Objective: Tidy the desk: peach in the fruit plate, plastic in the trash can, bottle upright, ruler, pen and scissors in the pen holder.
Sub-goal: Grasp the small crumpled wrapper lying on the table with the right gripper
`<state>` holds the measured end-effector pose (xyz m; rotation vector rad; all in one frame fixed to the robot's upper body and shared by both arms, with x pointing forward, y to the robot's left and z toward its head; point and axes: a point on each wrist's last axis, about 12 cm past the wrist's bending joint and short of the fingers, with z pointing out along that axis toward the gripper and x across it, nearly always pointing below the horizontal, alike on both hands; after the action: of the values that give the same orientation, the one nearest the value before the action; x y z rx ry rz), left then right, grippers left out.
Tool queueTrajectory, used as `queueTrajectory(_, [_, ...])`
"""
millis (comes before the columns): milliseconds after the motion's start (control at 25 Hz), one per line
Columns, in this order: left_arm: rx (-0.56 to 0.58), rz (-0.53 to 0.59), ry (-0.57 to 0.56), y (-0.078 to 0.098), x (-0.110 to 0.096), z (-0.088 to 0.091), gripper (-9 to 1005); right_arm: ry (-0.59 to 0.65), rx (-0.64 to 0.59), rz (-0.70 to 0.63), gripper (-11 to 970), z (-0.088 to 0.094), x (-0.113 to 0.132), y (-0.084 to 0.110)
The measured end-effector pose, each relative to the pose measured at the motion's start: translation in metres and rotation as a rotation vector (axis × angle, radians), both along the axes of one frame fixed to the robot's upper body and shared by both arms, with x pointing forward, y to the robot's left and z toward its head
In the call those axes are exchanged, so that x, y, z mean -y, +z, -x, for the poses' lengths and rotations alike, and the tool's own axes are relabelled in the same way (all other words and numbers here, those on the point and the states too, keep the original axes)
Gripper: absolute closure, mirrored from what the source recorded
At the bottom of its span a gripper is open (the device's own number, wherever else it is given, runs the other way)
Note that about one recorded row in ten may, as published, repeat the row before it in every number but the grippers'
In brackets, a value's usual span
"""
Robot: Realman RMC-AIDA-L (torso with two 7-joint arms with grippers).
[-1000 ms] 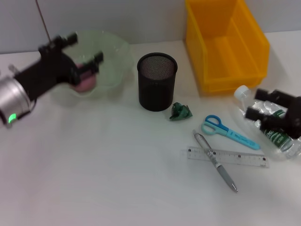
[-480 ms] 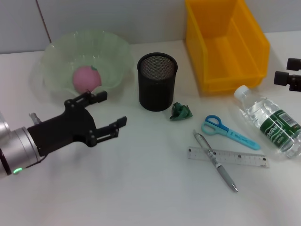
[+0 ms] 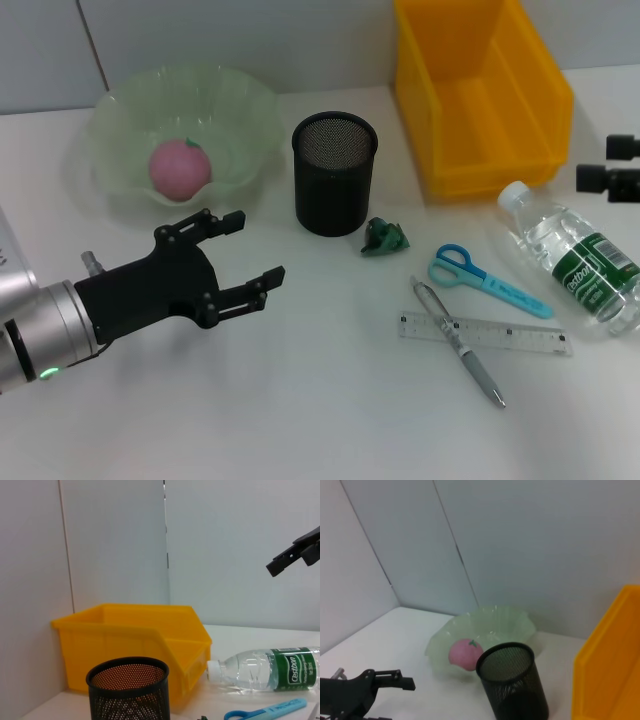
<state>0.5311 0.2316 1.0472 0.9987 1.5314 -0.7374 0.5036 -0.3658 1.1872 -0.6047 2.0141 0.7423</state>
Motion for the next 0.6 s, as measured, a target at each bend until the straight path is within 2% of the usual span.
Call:
queueTrajectory(200, [-0.002,-0.008,-0.003,-0.001,0.001,0.000,180,0.043,-0.046,0.061,142,-0.012,-0.016,-0.010])
queueTrajectory(280, [-0.002,-0.010,-0.005,-0.001,0.001,0.000,180,0.057,-0.076,0.098,142,-0.024,-0.030,-0.016])
queueTrajectory(320, [-0.003,-0.012,-0.010,-0.001,0.001,0.000,180,0.052,-0.109,0.131,142,-0.038,-0.046,-0.022])
queueTrajectory(360, [-0.003,-0.012,-0.010,-0.001,0.001,0.000,180,0.052,-0.109,0.131,142,-0.038,-0.046,-0.022])
queueTrajectory(400, [-0.003,-0.012,-0.010,-0.001,0.001,0.000,180,0.053,-0.128,0.148,142,-0.045,-0.056,-0.025])
queueTrajectory(520, [-0.003,-0.014,-0.013,-0.001,0.002,0.000,180,0.061,-0.182,0.212,143,-0.065,-0.083,-0.026])
queueTrajectory(600, [-0.004,-0.017,-0.020,-0.002,0.003,0.001,180,0.044,-0.213,0.240,143,-0.073,-0.092,-0.024])
